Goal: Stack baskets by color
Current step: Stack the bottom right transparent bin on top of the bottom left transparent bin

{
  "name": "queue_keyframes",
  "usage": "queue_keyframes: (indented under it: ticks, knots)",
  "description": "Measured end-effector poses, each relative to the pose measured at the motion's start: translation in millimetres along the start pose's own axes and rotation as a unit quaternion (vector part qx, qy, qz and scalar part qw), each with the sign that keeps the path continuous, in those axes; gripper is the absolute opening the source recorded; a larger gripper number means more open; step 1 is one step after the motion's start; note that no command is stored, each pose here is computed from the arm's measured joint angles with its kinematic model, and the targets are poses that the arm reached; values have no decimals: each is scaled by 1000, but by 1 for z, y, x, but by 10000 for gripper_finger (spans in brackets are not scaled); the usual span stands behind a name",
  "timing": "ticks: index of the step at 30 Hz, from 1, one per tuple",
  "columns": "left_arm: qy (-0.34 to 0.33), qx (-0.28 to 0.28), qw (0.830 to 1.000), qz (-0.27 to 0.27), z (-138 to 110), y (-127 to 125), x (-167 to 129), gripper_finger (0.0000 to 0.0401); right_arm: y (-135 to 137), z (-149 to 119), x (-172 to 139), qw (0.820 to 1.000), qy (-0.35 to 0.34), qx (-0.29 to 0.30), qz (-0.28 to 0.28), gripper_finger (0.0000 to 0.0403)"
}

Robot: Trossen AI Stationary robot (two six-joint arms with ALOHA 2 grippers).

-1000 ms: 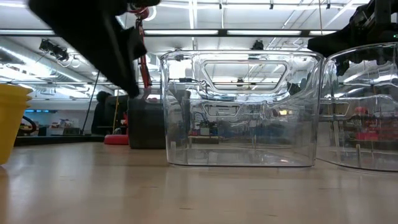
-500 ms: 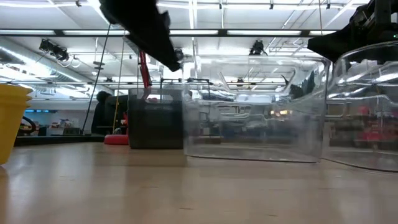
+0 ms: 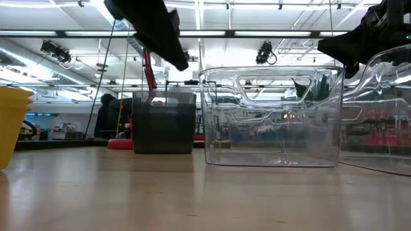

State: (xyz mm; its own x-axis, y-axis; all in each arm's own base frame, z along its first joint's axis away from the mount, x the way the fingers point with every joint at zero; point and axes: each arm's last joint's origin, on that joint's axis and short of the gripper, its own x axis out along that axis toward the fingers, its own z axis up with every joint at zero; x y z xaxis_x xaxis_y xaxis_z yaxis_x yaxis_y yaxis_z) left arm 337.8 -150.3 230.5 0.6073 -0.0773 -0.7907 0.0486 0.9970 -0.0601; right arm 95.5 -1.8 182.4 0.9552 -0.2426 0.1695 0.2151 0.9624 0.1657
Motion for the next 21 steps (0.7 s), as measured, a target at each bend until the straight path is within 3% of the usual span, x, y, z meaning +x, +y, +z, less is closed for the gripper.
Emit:
queue_keyframes:
  ticks: [5, 21]
  knots:
    - [-8, 18, 999, 26, 8, -7, -10, 164, 0, 0, 0, 1000, 0, 0, 0, 54]
    - [-22, 15, 999, 26, 13, -8, -14, 160, 0, 0, 0, 1000, 0, 0, 0, 54]
